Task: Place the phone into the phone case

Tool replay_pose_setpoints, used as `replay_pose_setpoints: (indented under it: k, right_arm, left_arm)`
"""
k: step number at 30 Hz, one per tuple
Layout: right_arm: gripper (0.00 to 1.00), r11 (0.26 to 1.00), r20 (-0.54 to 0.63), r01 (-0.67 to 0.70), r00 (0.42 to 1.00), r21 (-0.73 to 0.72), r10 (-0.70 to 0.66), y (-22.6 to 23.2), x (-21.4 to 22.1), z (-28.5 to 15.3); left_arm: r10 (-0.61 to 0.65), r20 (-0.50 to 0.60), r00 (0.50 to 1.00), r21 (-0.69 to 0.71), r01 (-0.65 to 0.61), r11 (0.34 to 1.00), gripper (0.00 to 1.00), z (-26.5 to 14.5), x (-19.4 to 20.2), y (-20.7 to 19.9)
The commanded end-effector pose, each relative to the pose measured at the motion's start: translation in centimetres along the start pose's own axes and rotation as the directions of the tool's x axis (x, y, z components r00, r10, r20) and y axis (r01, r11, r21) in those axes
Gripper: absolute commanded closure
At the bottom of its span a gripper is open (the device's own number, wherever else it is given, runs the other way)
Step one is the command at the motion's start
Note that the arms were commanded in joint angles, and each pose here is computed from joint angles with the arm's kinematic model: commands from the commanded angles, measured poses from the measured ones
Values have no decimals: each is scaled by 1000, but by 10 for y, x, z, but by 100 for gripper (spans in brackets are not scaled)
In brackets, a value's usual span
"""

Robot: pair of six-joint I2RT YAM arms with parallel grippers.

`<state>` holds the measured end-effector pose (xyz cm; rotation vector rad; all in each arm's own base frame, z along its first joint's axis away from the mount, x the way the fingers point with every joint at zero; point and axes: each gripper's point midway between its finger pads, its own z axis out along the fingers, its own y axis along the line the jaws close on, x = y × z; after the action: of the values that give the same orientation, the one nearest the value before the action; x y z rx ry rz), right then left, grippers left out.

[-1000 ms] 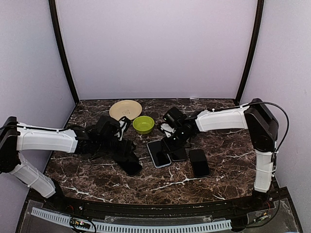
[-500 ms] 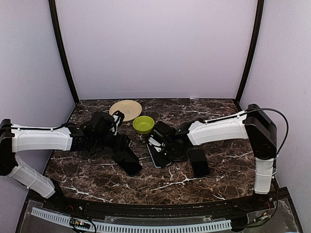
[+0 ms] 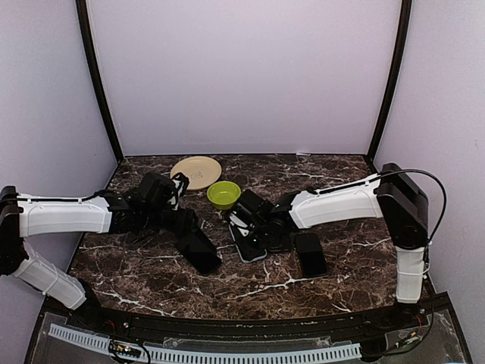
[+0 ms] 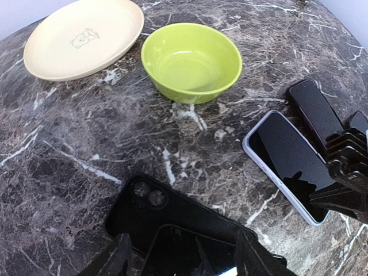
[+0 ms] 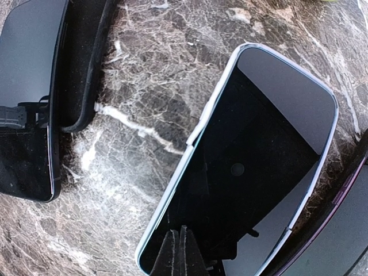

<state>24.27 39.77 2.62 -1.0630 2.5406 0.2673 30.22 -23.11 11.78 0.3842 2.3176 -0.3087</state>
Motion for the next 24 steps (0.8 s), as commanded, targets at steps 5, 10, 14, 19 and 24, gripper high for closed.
replay_pose_setpoints:
  k: [5,10,14,19,24]
  right_arm:
    - [88,998,-37,40,998,-40,-42,10,-7,-9]
    - [55,981,170,42,985,-190,-9,45,-70,-38]
    - [27,975,177,61,984,-216,-22,70,-71,-34]
    - [11,959,133,106,988,-263,-72,99,-53,-19]
    - [1,980,43,91,995,-179,-85,104,-40,10]
  left_arm:
    - [-142,-94,985,-20,141,990,31,6,20,30]
    - [-233,-142,962,-43,230,972,27,15,34,53]
    - [-252,-193,948,13,259,966,26,18,43,44]
    - [-287,-258,922,136,329,934,19,22,67,24]
    - [-312,-252,916,134,352,926,19,28,75,29]
